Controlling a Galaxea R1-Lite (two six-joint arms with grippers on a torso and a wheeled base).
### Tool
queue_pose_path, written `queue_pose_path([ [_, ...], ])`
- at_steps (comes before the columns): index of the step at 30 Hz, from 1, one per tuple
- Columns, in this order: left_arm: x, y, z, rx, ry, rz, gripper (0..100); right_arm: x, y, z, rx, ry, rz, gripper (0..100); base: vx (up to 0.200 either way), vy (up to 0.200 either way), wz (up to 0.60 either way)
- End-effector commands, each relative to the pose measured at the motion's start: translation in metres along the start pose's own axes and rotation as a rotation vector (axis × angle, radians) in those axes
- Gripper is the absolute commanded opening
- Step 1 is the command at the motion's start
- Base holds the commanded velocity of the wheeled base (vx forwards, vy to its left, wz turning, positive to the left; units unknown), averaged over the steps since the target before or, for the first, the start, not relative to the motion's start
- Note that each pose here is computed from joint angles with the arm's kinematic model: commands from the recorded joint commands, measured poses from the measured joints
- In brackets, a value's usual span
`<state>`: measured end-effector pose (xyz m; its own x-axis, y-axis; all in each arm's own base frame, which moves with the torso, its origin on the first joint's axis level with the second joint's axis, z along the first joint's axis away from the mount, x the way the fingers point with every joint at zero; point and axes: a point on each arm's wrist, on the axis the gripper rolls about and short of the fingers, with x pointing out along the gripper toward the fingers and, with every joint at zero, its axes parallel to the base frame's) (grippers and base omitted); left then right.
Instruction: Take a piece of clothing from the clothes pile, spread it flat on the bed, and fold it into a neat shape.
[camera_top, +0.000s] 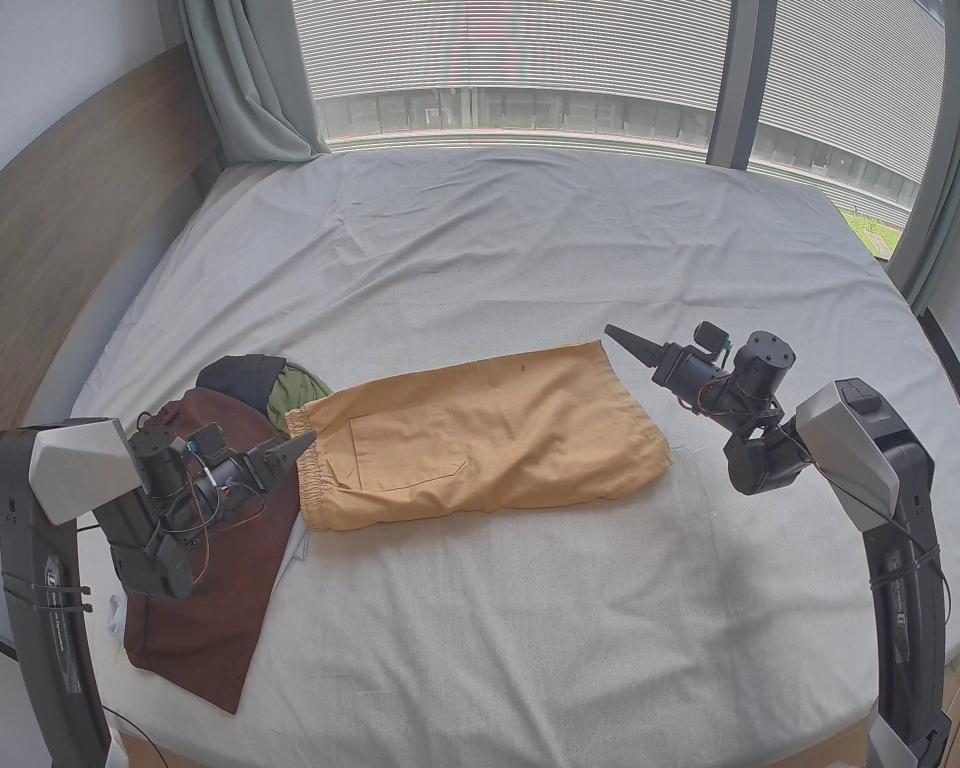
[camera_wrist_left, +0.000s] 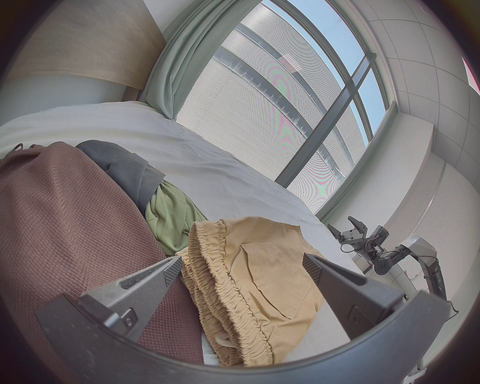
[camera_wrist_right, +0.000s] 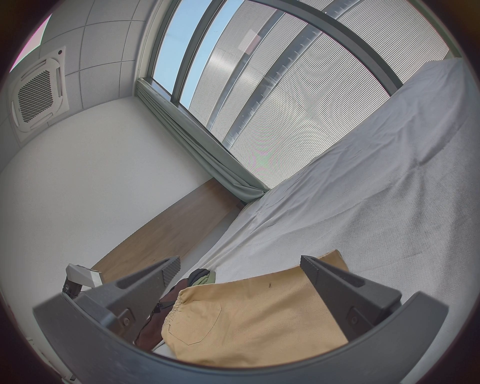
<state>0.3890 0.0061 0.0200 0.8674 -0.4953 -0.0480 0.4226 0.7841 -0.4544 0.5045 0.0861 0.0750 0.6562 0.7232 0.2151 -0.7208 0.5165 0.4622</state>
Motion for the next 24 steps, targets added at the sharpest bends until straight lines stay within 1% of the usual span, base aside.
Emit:
queue_pose_path([
  [1, -0.001, -0.002, 0.003, 0.003, -0.006, -0.002, 100, -0.001, 0.012, 0.008, -0.008, 0.002, 0.006, 100, 0.000, 0.000, 0.00],
  [3, -0.002, -0.002, 0.004, 0.004, -0.006, -0.002, 100, -0.003, 0.019, 0.008, -0.010, 0.011, 0.006, 100, 0.000, 0.000, 0.00],
  [5, -0.002, -0.004, 0.007, 0.008, -0.013, -0.005, 100, -0.008, 0.031, 0.006, -0.001, 0.035, 0.001, 100, 0.000, 0.000, 0.00],
  [8, -0.004, -0.007, 0.010, 0.012, -0.019, -0.008, 100, -0.014, 0.043, 0.004, -0.019, 0.053, -0.008, 100, 0.000, 0.000, 0.00],
  [9, -0.004, -0.007, 0.010, 0.012, -0.019, -0.008, 100, -0.014, 0.043, 0.004, -0.019, 0.053, -0.008, 100, 0.000, 0.000, 0.00],
  [10, -0.007, -0.012, 0.015, 0.013, -0.026, -0.015, 100, -0.020, 0.056, -0.001, -0.023, 0.039, -0.035, 100, 0.000, 0.000, 0.00],
  [11, -0.007, -0.012, 0.015, 0.013, -0.026, -0.015, 100, -0.020, 0.057, -0.002, -0.022, 0.038, -0.036, 100, 0.000, 0.000, 0.00],
  [12, -0.009, -0.016, 0.017, 0.014, -0.026, -0.018, 100, -0.022, 0.065, -0.008, -0.024, 0.027, -0.038, 100, 0.000, 0.000, 0.00],
  [13, -0.010, -0.016, 0.018, 0.014, -0.025, -0.019, 100, -0.023, 0.065, -0.009, -0.024, 0.027, -0.038, 100, 0.000, 0.000, 0.00],
  [16, -0.013, -0.025, 0.019, 0.013, -0.019, -0.030, 100, -0.038, 0.071, -0.029, 0.001, 0.061, -0.058, 100, 0.000, 0.000, 0.00],
  [20, -0.015, -0.030, 0.023, 0.019, -0.023, -0.040, 100, -0.050, 0.077, -0.036, 0.020, 0.078, -0.071, 100, 0.000, 0.000, 0.00],
  [24, -0.017, -0.033, 0.025, 0.037, -0.025, -0.047, 100, -0.059, 0.078, -0.045, 0.026, 0.047, -0.148, 100, 0.000, 0.000, 0.00],
])
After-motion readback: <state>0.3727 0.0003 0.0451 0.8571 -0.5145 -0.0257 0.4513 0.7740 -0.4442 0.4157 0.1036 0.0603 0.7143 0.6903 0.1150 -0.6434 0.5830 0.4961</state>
